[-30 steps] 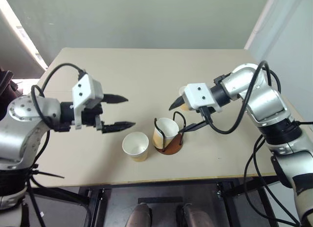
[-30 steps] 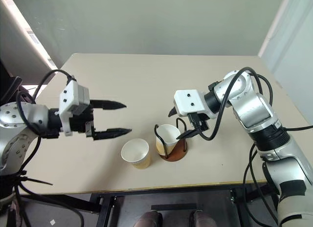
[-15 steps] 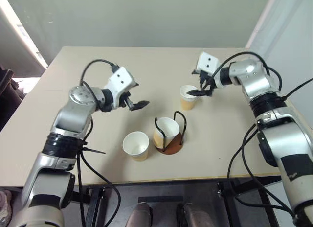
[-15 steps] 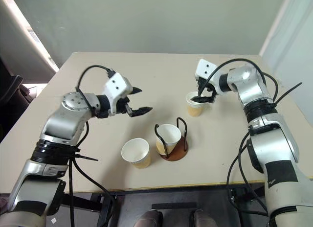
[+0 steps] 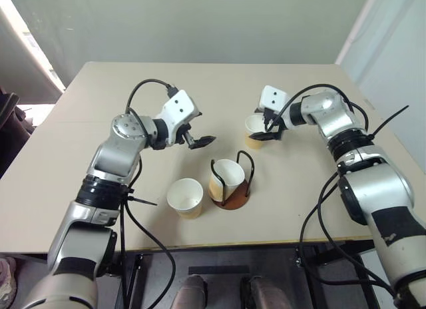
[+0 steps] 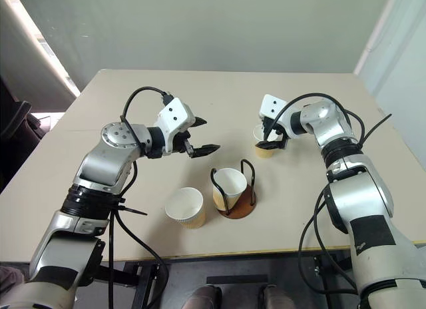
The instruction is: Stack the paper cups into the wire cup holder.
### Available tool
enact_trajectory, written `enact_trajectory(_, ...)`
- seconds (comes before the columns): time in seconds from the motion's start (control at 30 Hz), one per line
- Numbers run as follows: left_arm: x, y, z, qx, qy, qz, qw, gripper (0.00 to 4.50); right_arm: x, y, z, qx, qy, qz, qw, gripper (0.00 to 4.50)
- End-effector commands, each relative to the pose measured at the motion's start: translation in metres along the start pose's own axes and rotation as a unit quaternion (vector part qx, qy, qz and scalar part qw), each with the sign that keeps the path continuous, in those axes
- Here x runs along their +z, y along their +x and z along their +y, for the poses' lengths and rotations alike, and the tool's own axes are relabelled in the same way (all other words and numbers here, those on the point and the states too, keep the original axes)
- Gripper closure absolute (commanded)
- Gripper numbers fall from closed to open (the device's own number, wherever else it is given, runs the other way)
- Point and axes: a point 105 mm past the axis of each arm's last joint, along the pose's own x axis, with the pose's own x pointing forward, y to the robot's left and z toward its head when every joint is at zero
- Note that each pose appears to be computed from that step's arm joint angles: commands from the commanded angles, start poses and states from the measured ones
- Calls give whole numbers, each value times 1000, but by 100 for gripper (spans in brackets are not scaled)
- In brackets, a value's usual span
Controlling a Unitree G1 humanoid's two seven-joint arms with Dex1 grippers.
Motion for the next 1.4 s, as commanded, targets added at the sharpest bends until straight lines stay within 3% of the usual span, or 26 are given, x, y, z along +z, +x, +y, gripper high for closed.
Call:
enact_trajectory(0.03,16,-13,4,8,8,-32,999,15,-1,2,0,-7,-7,1,1000,3)
enact_trajectory(0.1,14,-15,3,9,2,-34,999,15,-7,6,3,-6,-5,12,1000,3)
enact_trajectory(0.23,11,-17,-1,9,-3,-31,999,15,-14,13,8,-8,0,20,1000,88)
enact_trajectory(0.27,11,-18,-2,8,-3,-32,999,15,-16,15,10,-6,3,22,1000,88)
enact_trajectory(0.3,12,-19,-3,8,-4,-32,999,15,-18,16,12,-6,4,25,1000,147)
enact_trajectory(0.6,10,-24,2,20,-3,-25,999,15,-12,14,6,-18,9,12,1000,449)
enact_trajectory(0.83,15,-31,1,6,0,-43,999,15,7,-13,-10,-16,0,-32,999,449)
enact_trajectory(0.97,23,-57,-5,-36,-3,-64,997,15,70,-81,-22,24,-42,-161,986,449)
enact_trajectory(1.1,22,-75,-15,-76,-5,-60,995,15,108,-119,2,72,-49,-239,967,449)
enact_trajectory(1.2,23,-87,-26,-115,-15,-59,991,15,121,-130,33,126,-54,-262,955,449)
enact_trajectory(1.4,23,-104,-44,-178,-24,-51,983,15,117,-109,80,188,-50,-242,951,449)
